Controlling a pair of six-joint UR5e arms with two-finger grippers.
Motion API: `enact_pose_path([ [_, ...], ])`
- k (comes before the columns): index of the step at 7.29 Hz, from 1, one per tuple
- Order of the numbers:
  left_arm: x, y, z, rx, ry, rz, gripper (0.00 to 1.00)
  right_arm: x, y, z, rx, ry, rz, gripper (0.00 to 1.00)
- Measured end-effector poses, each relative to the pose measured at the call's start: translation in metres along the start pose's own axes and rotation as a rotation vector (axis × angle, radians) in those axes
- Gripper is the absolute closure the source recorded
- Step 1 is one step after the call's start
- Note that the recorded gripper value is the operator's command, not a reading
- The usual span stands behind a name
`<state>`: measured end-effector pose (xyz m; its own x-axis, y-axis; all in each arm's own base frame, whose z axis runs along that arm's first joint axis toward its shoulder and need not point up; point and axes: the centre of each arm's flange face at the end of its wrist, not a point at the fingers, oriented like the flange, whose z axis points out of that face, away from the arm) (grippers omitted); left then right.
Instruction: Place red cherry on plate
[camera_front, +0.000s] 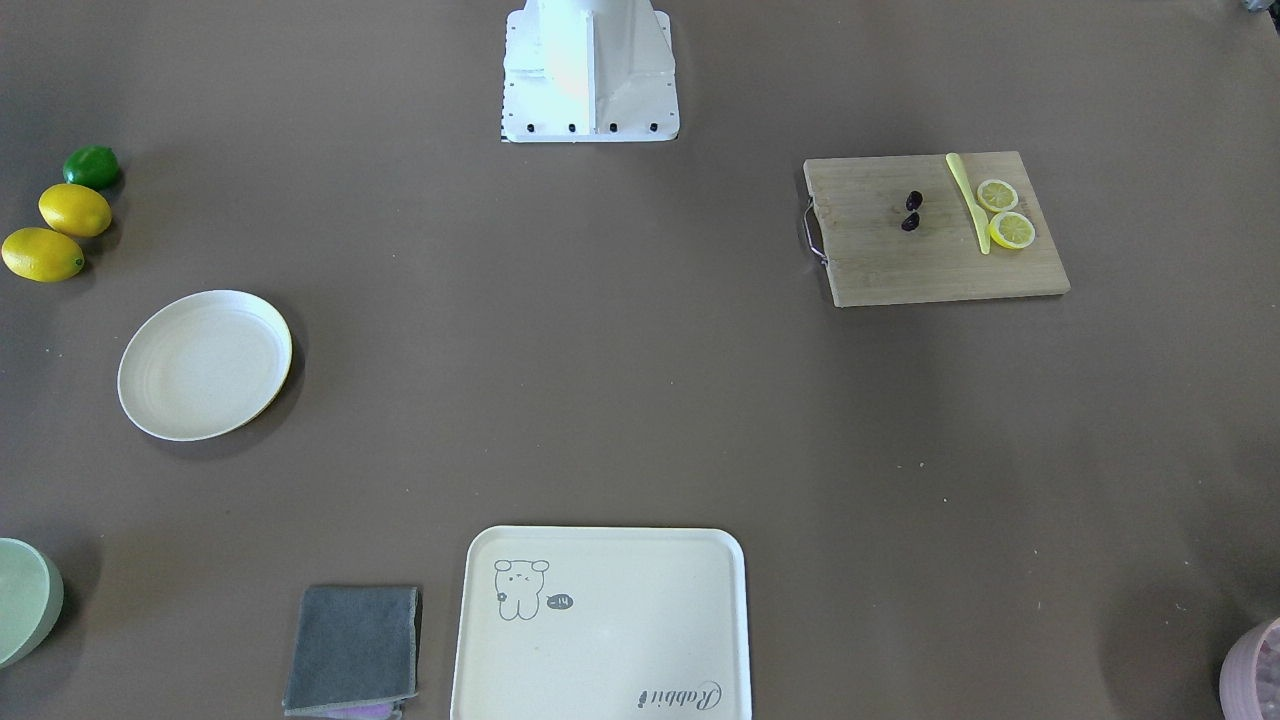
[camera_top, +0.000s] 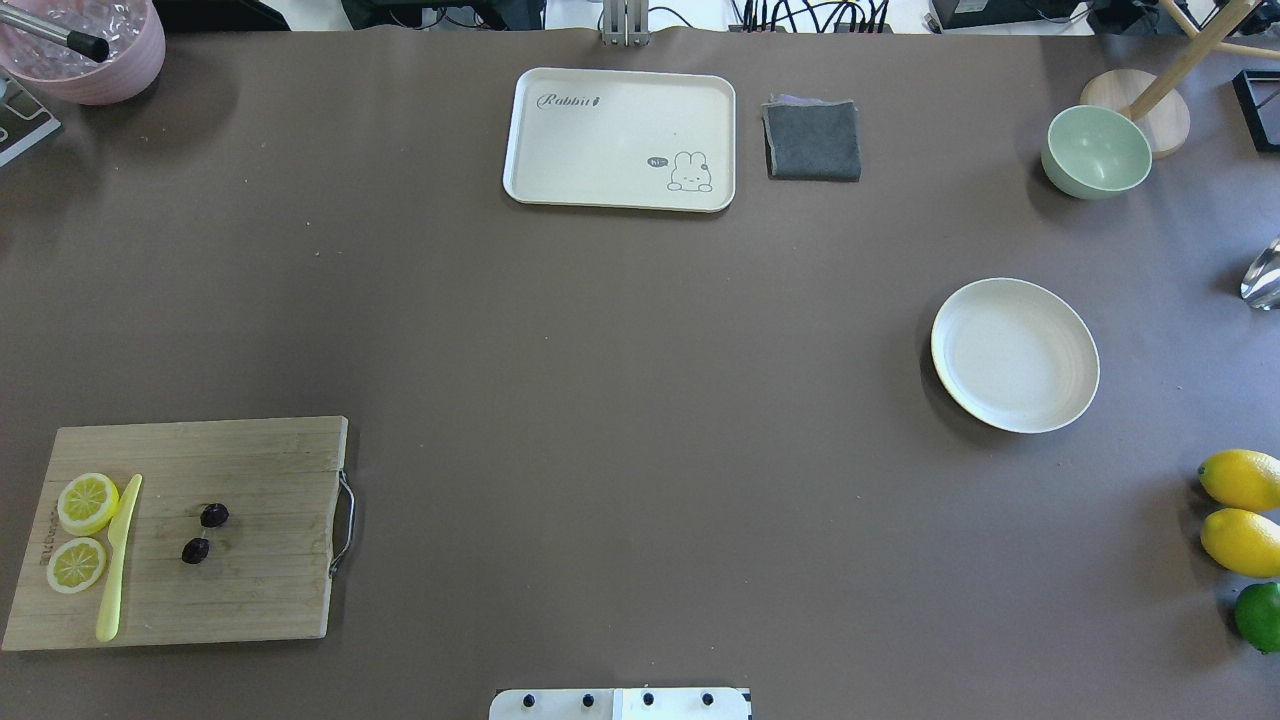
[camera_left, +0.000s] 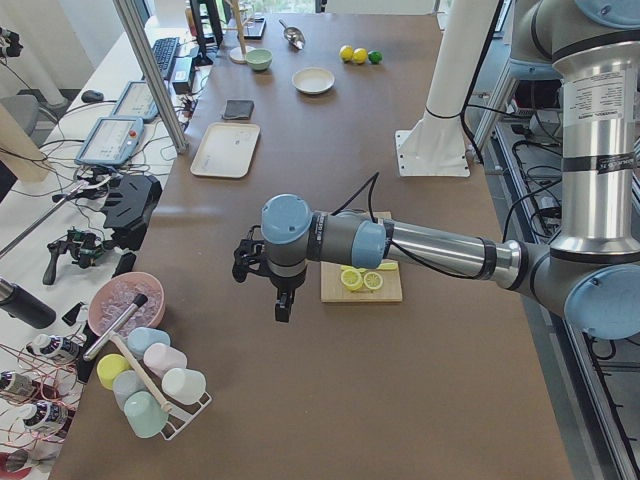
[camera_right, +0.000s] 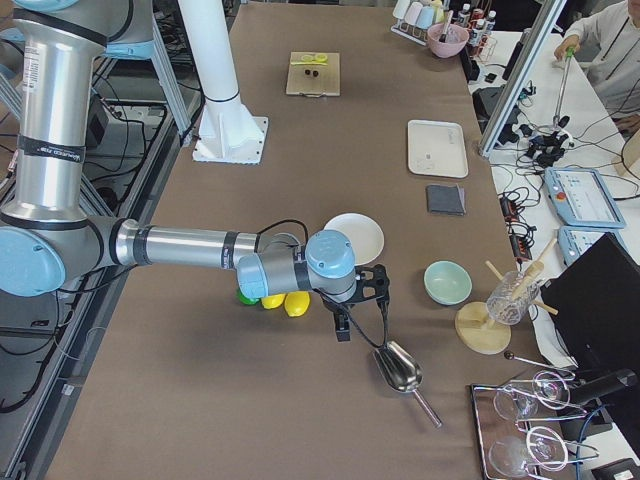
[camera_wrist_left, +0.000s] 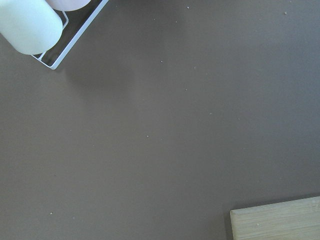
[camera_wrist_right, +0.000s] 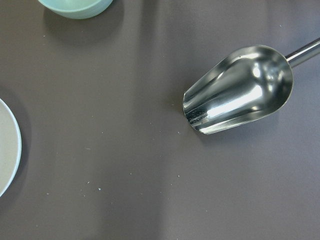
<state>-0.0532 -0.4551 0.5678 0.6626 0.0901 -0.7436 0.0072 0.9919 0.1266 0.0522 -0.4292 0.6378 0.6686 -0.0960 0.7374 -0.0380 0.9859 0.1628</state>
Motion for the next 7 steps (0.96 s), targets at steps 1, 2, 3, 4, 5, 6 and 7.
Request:
enact_pose_path([
  [1,0.0015,-0.001,0.0002,0.002,0.0,0.006,0.02,-0.0007,0.0004,-0.0003,0.0,-0.004,0.0,0.0],
  [2,0.0031,-0.0023,0.0013,0.003,-0.001,0.015,0.02,-0.001,0.0015,-0.0006,0.001,-0.007,0.0,0.0],
  [3,0.0034,-0.0027,0.0028,0.002,-0.001,0.018,0.02,-0.0013,0.0018,-0.0011,0.002,-0.008,0.0,0.0],
  [4,0.0031,-0.0021,0.0037,0.001,-0.001,0.019,0.02,-0.002,0.0012,-0.0017,0.004,-0.009,-0.001,0.0],
  [5,0.0032,-0.0019,0.0035,0.002,-0.003,0.02,0.02,-0.0029,-0.0001,-0.0023,0.006,-0.009,-0.004,0.0],
  [6,0.0044,-0.0021,0.0025,0.005,-0.003,0.02,0.02,-0.0036,-0.001,-0.0025,0.007,-0.01,-0.006,0.0],
  [7,0.0061,-0.0029,0.0012,0.009,0.0,0.022,0.02,-0.0043,-0.0005,-0.0023,0.006,-0.017,-0.006,0.0],
])
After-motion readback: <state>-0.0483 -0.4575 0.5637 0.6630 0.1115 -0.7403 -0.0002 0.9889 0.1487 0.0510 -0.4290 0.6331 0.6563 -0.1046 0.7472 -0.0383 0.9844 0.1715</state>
